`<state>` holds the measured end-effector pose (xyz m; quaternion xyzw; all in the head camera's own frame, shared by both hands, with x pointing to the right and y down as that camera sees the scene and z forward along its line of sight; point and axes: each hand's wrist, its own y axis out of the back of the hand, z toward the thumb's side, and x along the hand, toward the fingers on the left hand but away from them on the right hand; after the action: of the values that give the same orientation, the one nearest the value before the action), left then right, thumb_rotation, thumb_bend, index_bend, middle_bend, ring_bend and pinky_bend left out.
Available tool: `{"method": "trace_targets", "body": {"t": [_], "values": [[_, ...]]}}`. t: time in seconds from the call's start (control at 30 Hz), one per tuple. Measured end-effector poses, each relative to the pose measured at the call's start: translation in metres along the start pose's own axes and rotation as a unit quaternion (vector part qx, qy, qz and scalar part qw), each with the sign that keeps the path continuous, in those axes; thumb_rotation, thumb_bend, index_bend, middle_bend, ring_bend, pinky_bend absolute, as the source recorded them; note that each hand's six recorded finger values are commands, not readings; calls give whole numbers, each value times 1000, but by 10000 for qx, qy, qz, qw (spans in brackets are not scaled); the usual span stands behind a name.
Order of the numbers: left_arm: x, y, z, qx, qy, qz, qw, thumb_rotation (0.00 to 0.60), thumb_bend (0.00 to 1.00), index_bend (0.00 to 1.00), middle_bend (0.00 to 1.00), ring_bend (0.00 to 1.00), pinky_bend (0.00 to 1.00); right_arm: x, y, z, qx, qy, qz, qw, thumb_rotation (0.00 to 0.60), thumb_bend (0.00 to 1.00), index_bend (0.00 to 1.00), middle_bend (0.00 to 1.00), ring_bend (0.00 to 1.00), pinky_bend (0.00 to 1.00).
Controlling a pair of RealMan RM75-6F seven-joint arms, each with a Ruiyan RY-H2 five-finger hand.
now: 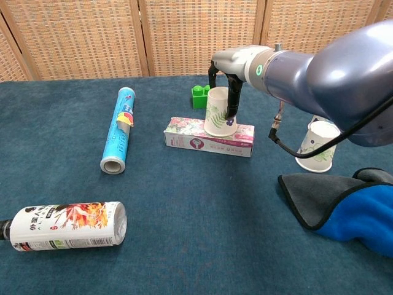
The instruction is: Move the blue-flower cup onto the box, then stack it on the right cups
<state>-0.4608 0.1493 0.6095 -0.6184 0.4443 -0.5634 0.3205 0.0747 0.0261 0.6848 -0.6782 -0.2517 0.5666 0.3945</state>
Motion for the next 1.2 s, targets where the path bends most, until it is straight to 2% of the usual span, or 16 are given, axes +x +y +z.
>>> {"method": "trace_targets", "body": {"t": [0.2,0.37,0.63,0.93,1.2], "values": [[2,0,-1,-28,13,3,10000,600,198,162,0,0,45,0,0,7,78,46,-77,9999,600,226,487,136,26,142],[1,2,1,-43,-27,63,10000,600,198,162,0,0,45,5,5,9,84,70,-204,9997,600,228,490,139,32,148],[0,3,2,-87,-56,83,9999,600,198,163,0,0,45,19,21,-6,330,-99,-400,9986,600,229,488,124,33,144],[-2,4,4,-79,-77,118,9999,600,198,163,0,0,45,51,35,-51,479,-538,-442,9964,600,229,490,122,33,135],[-10,3,17,-8,-315,142,9994,600,198,163,0,0,45,87,29,-118,639,-1192,-200,9906,600,229,498,122,34,133]]}}
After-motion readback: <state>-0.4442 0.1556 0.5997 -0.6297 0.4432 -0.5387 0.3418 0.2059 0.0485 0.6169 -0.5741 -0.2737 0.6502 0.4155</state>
